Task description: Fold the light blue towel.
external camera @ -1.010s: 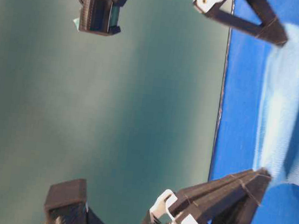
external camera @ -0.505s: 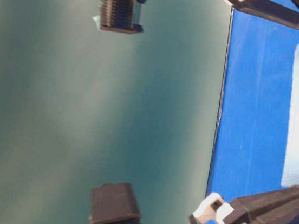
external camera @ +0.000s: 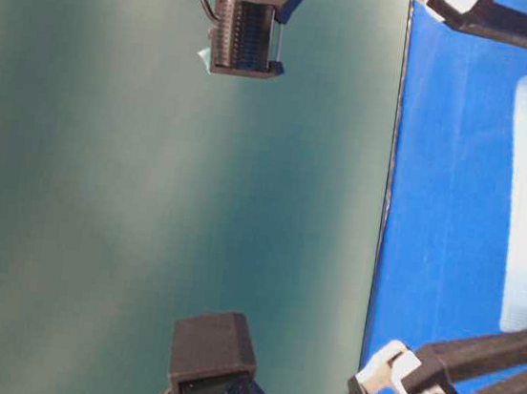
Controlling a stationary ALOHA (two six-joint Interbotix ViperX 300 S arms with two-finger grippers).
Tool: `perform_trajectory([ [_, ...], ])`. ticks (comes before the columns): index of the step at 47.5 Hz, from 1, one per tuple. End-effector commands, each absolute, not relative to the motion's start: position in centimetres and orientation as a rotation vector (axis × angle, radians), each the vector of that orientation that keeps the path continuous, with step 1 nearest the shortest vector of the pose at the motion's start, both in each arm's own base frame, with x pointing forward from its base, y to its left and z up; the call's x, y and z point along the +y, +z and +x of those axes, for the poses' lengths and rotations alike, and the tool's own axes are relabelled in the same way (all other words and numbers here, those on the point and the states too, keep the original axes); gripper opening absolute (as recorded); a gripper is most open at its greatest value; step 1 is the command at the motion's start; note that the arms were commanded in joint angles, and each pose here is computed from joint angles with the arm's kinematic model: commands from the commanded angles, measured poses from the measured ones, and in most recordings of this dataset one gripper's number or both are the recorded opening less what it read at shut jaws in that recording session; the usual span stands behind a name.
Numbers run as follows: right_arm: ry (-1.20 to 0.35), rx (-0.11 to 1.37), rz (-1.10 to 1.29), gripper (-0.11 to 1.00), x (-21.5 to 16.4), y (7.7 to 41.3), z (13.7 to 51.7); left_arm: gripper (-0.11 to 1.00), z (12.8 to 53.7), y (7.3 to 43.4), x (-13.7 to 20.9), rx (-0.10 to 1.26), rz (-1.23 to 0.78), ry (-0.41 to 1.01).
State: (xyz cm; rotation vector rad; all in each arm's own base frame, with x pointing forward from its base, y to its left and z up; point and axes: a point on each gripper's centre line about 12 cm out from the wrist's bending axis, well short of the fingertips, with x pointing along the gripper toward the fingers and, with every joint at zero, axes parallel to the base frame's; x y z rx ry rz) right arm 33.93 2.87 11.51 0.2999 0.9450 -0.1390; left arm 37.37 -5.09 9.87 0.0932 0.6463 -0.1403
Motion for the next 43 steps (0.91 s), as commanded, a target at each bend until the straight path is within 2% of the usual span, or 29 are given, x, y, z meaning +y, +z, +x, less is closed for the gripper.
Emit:
perform_trajectory([
  [1,-0.12,0.908,0.298,0.38,3.3,12.6,34.7,0.39,37.9,11.7,-5.3,0.592,0.1,-0.147],
  [4,-0.108,0.901,0.286,0.56,3.6,13.0,34.9,0.55,37.9,12.3,-5.3,0.582,0.104,-0.148],
  [7,-0.099,0.894,0.28,0.63,3.9,13.5,35.0,0.64,37.7,13.2,-5.4,0.568,0.106,-0.151],
  [14,-0.078,0.867,0.265,0.55,4.8,15.8,34.7,0.63,37.0,15.8,-5.2,0.545,0.101,-0.15],
  [30,-0.043,0.796,0.243,0.56,5.8,21.4,31.6,0.63,33.2,21.2,-5.3,0.473,0.096,-0.167],
  [43,-0.019,0.667,0.195,0.56,4.3,23.7,26.6,0.61,27.8,22.9,-4.4,0.347,0.087,-0.163],
])
